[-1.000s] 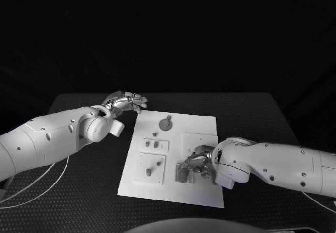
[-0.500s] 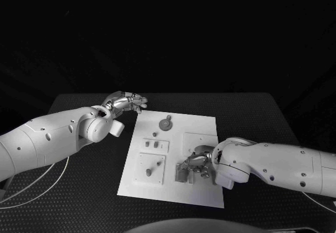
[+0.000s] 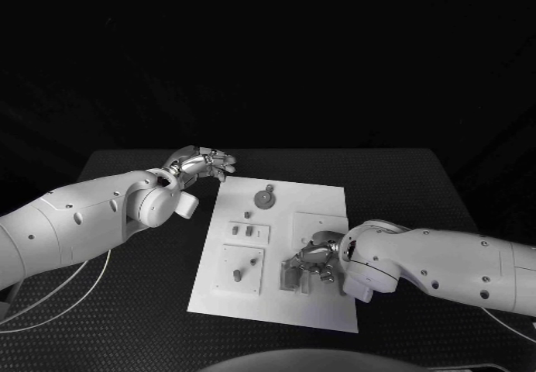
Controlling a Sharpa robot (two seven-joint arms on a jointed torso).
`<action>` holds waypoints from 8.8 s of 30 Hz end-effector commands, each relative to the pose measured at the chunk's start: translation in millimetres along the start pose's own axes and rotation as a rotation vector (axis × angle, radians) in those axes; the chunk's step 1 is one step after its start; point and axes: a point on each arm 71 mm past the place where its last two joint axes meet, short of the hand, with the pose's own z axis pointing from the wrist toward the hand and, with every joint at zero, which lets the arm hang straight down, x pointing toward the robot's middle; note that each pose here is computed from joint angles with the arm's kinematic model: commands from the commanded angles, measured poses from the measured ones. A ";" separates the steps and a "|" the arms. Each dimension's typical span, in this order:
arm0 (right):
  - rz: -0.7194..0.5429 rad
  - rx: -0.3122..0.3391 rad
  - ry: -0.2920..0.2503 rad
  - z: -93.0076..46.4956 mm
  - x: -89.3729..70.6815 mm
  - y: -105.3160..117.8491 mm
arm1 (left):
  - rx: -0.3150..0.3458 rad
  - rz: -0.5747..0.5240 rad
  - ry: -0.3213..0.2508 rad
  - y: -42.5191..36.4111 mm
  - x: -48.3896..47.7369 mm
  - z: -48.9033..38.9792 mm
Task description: Assemble the parts on the task board
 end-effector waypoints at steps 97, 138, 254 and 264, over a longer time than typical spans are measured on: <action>-0.060 -0.130 -0.035 -1.7 1.3 -4.6 | 0.000 -0.010 0.015 -0.5 0.7 0.5; -0.904 -0.843 -0.371 -32.5 9.7 37.0 | 0.001 -0.007 0.002 0.6 -5.5 -1.2; -1.071 -0.776 -0.411 -7.0 27.3 31.5 | -0.011 -0.009 0.013 1.6 -5.2 -1.7; -1.083 -0.743 -0.374 -1.0 24.3 26.8 | -0.013 -0.008 0.016 1.8 -4.8 -1.6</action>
